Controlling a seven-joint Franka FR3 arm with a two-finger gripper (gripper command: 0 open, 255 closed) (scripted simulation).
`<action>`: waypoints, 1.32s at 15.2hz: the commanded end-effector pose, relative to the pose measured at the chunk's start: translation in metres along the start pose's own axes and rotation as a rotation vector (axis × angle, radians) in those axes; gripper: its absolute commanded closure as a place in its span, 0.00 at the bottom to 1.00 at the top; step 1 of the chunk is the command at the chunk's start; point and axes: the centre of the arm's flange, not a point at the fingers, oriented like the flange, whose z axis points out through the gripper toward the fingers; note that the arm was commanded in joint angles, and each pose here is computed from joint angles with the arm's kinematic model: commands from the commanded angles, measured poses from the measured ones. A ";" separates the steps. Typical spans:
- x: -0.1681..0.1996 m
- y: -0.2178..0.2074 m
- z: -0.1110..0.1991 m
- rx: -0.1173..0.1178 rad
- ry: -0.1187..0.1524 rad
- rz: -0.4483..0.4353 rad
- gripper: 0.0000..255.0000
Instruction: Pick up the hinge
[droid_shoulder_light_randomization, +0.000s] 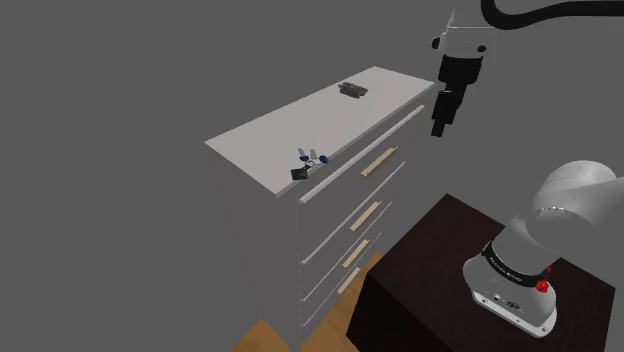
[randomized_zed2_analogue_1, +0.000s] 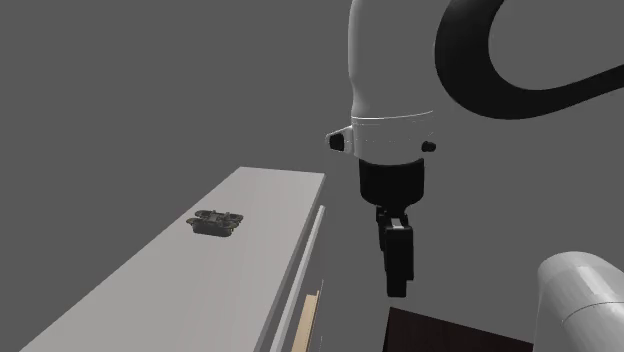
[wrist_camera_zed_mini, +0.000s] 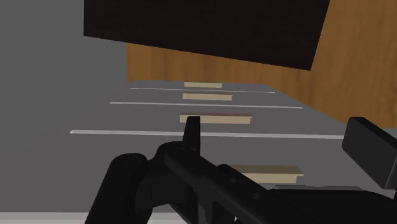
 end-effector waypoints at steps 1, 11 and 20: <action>0.000 0.000 0.000 0.000 0.000 0.000 0.00; 0.122 0.032 -0.025 -0.018 0.018 -0.001 0.00; 0.231 0.061 -0.050 -0.034 0.034 -0.001 0.00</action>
